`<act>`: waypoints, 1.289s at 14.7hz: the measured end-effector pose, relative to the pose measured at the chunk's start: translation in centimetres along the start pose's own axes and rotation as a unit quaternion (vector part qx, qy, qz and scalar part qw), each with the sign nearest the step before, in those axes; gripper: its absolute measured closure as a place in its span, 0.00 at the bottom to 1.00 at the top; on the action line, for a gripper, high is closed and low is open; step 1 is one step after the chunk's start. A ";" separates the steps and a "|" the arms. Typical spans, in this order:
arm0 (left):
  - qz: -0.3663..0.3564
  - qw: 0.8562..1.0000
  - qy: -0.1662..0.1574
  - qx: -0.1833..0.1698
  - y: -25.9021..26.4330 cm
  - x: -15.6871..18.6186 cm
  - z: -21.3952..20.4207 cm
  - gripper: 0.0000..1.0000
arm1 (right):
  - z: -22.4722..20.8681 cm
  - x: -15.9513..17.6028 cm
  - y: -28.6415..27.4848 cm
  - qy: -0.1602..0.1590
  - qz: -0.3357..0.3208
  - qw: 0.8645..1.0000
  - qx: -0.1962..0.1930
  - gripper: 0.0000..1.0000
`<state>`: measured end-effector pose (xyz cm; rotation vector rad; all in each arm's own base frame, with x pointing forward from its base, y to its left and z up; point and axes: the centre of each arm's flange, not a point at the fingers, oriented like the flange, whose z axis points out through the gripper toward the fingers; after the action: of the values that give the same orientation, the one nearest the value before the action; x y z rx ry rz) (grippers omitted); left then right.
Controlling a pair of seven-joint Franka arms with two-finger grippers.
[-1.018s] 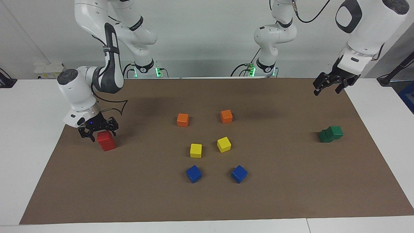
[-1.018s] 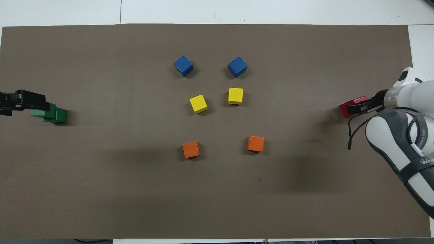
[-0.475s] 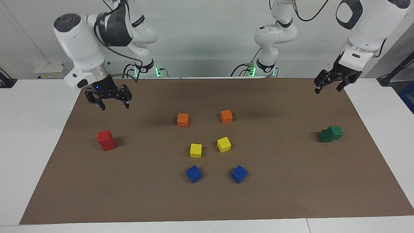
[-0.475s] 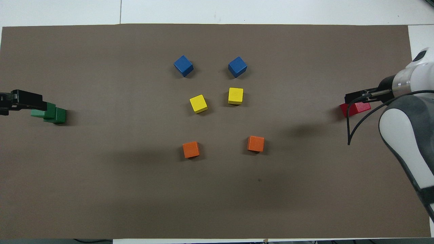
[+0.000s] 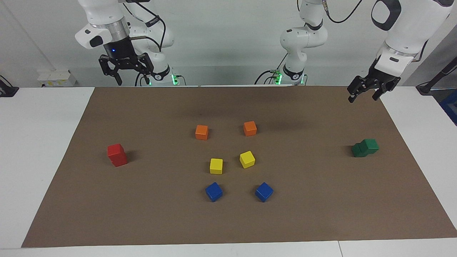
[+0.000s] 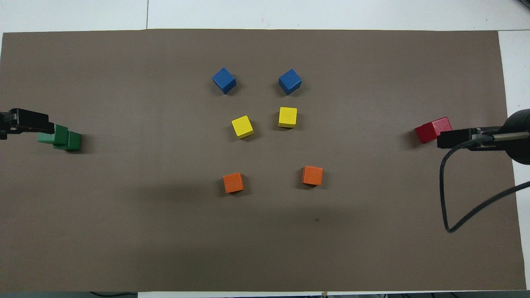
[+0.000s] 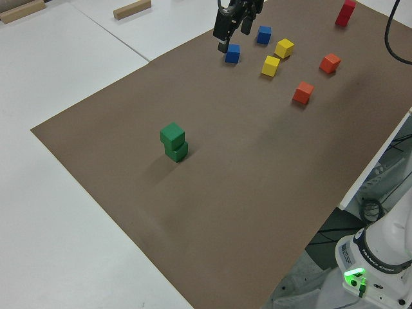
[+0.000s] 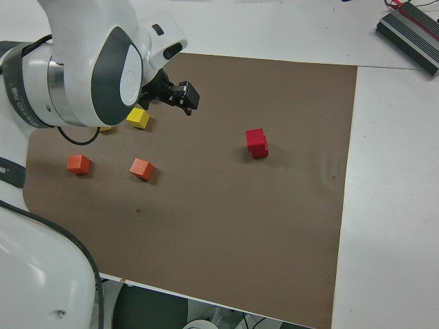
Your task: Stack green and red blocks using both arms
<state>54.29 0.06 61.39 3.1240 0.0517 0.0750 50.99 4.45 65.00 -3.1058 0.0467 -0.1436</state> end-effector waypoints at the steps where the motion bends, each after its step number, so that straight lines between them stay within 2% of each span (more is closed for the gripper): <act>1: 0.000 1.000 0.000 0.000 0.0 0.0 0.0 0.00 | 0.6 1.2 0.5 -0.004 -0.003 1.000 -0.002 0.09; 5: 0.001 1.000 0.001 0.000 0.1 0.0 -0.1 0.00 | 2.4 4.0 1.3 -0.018 -0.011 1.000 -0.016 0.10; 12: 0.001 1.000 0.002 0.000 0.1 0.0 -0.2 0.00 | 2.4 4.2 2.4 -0.023 -0.003 0.999 -0.023 0.10; 14: 0.001 1.000 0.002 0.000 0.1 0.0 -0.2 0.00 | 2.5 4.1 2.6 -0.028 -0.002 0.999 -0.023 0.06; 16: 0.001 1.000 0.002 0.000 0.1 0.0 -0.2 0.00 | 2.5 4.1 2.7 -0.028 0.000 0.999 -0.023 0.09; 19: 0.001 1.000 0.002 0.000 0.1 0.0 -0.2 0.00 | 2.4 4.3 2.7 -0.021 0.000 1.000 -0.023 0.04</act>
<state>54.30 -0.01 61.58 3.1239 0.0496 0.0813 55.36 1.66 62.94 -3.1535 0.0492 -0.0779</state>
